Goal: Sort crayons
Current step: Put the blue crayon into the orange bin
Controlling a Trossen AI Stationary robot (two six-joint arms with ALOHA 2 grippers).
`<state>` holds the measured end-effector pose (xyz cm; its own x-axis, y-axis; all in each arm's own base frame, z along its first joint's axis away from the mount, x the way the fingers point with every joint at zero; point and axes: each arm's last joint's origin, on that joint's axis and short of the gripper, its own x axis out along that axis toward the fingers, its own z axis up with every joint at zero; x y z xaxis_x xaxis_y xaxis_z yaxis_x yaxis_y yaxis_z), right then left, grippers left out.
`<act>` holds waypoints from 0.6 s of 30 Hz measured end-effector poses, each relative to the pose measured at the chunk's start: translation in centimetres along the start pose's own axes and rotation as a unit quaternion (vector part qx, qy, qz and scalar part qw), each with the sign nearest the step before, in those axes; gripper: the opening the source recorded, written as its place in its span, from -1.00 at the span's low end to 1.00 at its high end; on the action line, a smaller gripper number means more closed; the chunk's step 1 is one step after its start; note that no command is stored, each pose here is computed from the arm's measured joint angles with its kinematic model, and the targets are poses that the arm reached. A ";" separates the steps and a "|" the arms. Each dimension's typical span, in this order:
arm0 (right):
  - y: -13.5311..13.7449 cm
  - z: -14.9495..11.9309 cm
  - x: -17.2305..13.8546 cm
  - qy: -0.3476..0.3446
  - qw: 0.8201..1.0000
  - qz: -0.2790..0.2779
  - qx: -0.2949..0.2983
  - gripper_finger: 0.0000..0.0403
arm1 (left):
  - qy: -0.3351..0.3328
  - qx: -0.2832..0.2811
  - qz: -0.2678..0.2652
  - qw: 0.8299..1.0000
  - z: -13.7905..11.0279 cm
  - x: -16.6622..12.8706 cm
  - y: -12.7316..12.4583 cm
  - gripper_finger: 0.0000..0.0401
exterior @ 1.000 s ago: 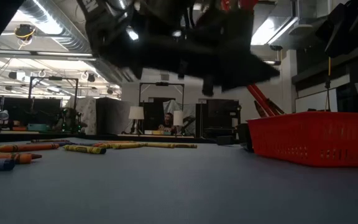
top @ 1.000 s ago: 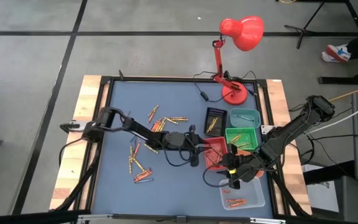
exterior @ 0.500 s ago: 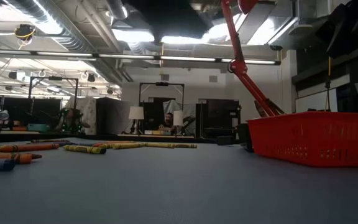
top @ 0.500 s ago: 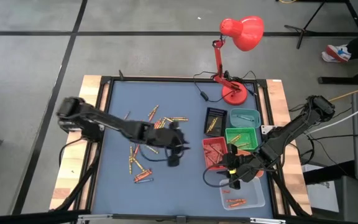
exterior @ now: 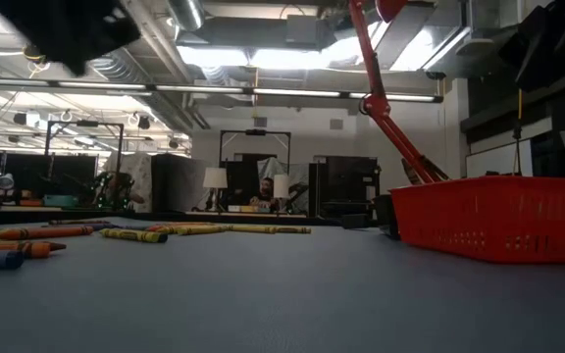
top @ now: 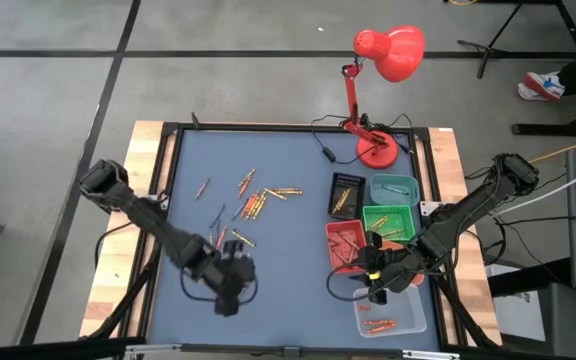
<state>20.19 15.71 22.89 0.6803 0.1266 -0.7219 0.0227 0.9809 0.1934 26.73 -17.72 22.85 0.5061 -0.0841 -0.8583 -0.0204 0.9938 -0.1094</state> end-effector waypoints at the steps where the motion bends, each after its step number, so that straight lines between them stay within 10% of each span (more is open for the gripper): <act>1: 0.0 0.0 0.0 0.000 1.000 0.000 0.000 -0.21 | 0.005 0.010 0.000 1.000 -0.4 0.2 -0.5 -0.58; 18: 0.0 0.0 0.0 -0.001 1.000 0.001 0.000 -0.21 | 0.113 -0.001 0.066 0.991 -3.4 8.0 -1.3 -0.58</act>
<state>20.20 15.73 22.91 0.6815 0.1282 -0.7205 0.0220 0.9805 0.1952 27.86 -19.99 14.36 0.2938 0.0325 -0.9553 -0.0752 0.9971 0.0108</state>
